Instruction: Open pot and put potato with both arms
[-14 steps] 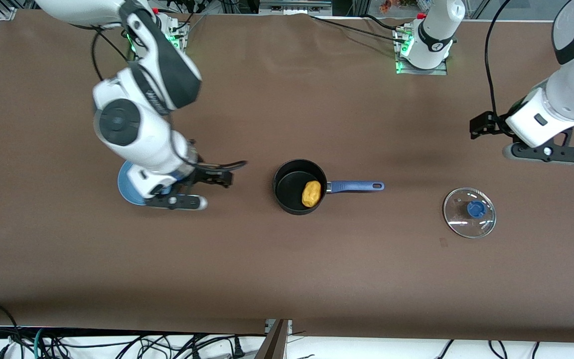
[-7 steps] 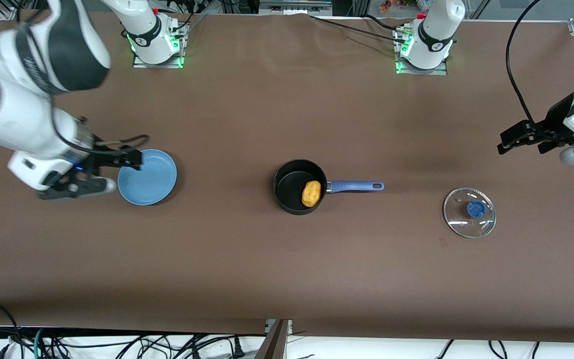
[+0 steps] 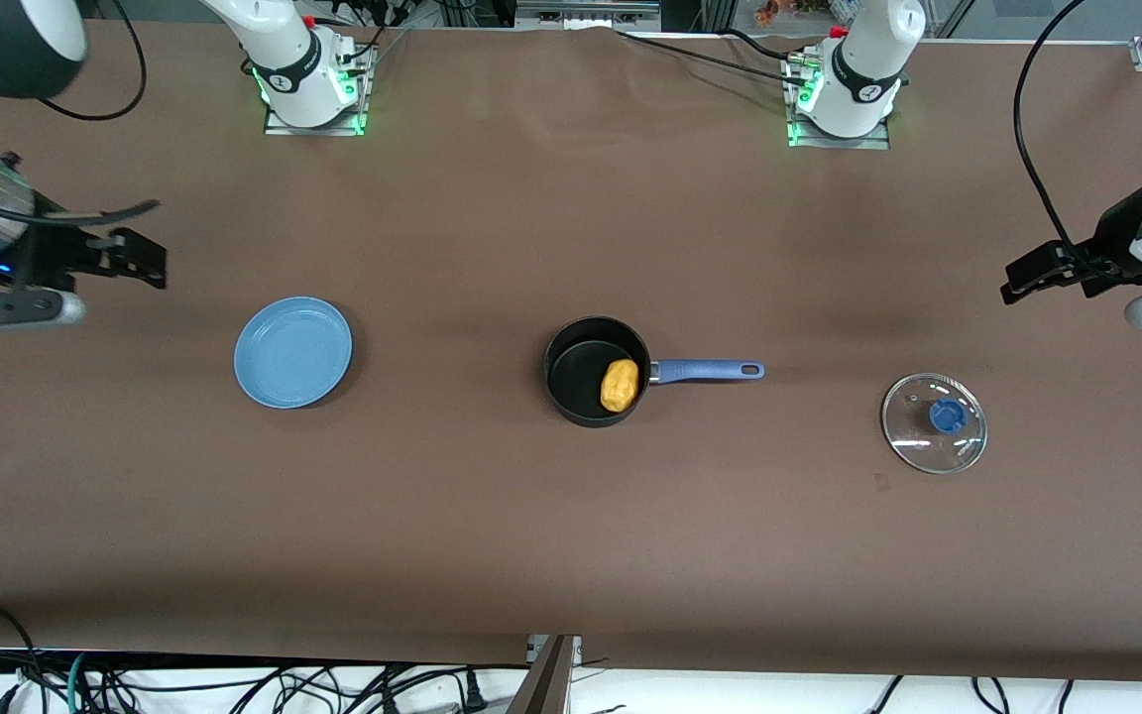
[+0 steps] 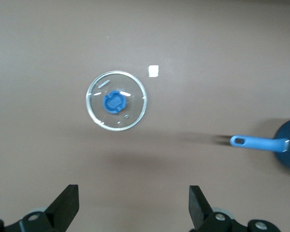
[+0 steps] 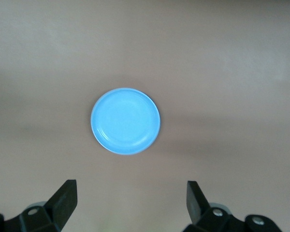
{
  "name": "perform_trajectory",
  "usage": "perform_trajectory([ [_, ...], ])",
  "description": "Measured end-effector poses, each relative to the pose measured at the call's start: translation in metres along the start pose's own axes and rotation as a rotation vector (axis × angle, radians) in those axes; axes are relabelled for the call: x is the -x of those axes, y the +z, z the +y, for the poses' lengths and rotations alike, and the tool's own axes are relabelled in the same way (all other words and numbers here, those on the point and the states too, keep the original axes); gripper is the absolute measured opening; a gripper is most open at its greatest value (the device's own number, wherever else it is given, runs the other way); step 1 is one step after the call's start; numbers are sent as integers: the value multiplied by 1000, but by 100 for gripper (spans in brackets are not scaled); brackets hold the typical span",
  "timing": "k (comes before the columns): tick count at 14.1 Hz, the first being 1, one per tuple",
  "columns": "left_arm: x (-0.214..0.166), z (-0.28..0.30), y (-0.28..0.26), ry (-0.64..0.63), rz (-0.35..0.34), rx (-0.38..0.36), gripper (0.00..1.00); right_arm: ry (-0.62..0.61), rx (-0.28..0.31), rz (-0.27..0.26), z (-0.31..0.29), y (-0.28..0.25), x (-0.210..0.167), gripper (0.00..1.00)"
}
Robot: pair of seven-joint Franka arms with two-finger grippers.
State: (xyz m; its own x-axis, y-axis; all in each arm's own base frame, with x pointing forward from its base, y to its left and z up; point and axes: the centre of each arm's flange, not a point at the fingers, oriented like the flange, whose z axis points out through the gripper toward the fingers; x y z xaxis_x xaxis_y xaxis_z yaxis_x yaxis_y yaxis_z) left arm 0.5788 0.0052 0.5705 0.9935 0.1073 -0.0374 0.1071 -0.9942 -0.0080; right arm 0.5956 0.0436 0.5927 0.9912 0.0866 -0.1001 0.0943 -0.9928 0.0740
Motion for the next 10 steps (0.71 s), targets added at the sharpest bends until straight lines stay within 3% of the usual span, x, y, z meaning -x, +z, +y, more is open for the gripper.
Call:
perform_trajectory([
  [4,3,6,-1,31,-15,-28,100,8,2,-24,4,0,10,100],
  [7,3,6,-1,30,-16,-28,100,11,4,5,5,-18,22,100],
  [10,-2,6,-4,31,29,-24,100,6,5,6,5,-31,34,100],
])
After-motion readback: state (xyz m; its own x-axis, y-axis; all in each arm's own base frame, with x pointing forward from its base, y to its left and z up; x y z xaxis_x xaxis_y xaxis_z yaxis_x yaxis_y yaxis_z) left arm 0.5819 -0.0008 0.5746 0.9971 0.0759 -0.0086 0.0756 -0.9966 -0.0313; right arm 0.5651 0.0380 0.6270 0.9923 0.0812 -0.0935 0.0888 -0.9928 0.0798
